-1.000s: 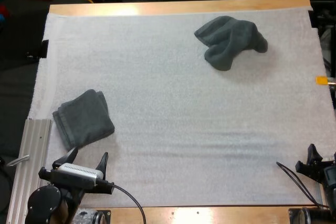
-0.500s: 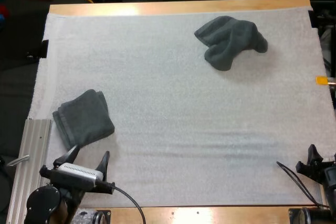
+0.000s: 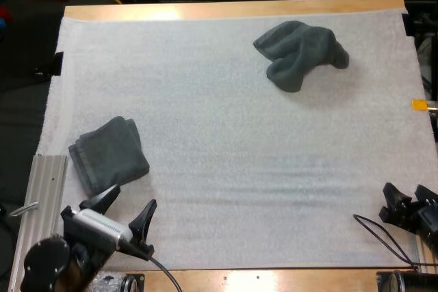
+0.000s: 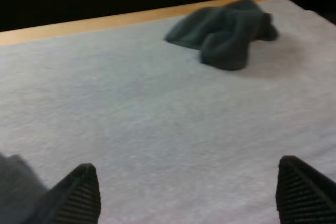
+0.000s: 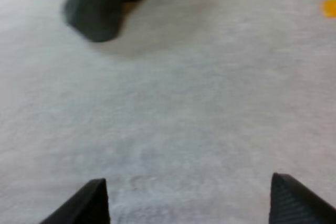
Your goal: Pick towel from pile, fold and stack
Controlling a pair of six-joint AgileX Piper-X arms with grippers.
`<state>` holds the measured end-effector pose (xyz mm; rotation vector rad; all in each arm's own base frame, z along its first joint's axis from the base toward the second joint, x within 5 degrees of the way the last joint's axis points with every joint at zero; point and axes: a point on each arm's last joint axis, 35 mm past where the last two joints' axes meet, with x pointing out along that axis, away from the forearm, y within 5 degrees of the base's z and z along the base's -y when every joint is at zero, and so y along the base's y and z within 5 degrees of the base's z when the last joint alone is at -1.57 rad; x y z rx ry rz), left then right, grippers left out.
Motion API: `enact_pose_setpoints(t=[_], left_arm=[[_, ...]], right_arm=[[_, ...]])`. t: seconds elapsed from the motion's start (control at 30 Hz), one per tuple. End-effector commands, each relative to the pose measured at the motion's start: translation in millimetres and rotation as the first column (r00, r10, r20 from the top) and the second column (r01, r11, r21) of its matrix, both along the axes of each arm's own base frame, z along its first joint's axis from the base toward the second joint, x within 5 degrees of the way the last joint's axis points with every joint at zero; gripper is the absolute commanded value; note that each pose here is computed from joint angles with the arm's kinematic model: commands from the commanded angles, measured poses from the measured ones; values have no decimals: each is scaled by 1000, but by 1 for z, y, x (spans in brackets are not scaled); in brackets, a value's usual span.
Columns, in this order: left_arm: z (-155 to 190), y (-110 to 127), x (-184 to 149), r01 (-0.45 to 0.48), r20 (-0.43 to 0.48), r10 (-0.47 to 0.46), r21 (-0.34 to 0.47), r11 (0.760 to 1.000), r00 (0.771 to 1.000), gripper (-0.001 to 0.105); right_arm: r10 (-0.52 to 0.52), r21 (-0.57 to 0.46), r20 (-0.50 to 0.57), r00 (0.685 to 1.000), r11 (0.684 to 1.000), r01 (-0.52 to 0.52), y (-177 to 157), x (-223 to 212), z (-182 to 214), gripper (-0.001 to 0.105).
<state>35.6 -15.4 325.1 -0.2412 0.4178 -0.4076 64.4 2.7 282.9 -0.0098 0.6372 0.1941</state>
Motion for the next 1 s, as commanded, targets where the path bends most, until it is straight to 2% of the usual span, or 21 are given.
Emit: enact_pose_setpoints(t=[0.0, 0.3, 0.4, 0.5, 0.57, 0.67, 0.97], left_arm=[[6, -1, 1, 27, 12, -26, -18, 999, 1000, 68], [36, -8, 28, 181, -40, -184, -72, 981, 982, 68], [47, -12, 34, 234, -19, -236, -69, 970, 972, 68], [55, -17, 37, 293, -18, -295, -69, 954, 955, 68], [59, -22, 42, 334, -30, -337, -71, 940, 941, 68], [62, -26, 49, 351, -53, -355, -68, 934, 933, 68], [58, -30, 64, 353, -103, -359, -75, 933, 928, 68]], right_arm=[[30, 24, 8, 1000, 999, -31, 1, 1, 7, 62], [208, 175, -12, 978, 964, -203, 6, 23, 32, 62], [251, 216, -4, 968, 945, -244, 8, 28, 37, 62], [287, 294, 18, 958, 914, -280, 9, 35, 42, 62], [278, 330, 29, 960, 904, -272, 9, 42, 44, 62], [255, 357, 37, 966, 900, -251, 8, 50, 46, 62], [188, 447, 37, 982, 875, -184, 5, 82, 46, 62]])
